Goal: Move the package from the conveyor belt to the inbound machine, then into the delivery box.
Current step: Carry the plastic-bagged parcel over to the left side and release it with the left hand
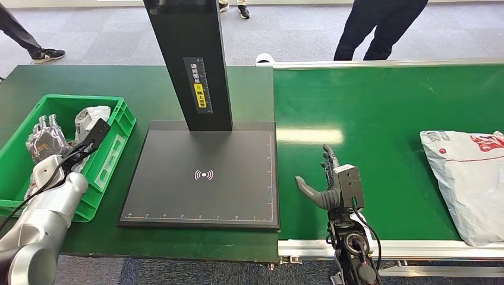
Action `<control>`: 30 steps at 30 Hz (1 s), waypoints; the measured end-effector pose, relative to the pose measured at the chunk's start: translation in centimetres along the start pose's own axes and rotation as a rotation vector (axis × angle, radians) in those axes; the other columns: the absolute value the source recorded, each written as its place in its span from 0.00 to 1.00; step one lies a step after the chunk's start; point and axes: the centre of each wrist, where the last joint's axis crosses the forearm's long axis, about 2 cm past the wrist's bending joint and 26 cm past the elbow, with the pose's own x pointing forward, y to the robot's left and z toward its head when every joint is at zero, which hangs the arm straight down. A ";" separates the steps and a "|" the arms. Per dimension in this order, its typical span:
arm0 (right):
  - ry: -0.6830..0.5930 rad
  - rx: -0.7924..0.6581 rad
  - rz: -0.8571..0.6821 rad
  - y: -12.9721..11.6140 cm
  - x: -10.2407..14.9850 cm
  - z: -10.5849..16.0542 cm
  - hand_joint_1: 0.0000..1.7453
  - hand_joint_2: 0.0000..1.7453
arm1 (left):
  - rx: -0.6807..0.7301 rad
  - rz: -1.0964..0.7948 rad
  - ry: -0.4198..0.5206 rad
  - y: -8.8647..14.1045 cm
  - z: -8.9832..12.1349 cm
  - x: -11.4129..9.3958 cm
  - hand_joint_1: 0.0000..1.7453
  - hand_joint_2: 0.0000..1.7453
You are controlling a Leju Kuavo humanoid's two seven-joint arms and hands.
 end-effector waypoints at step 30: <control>-0.003 -0.025 -0.004 0.1 -0.5 0.7 0.00 1.00 | 0.269 0.235 -0.190 1.9 0.2 1.3 0.00 1.00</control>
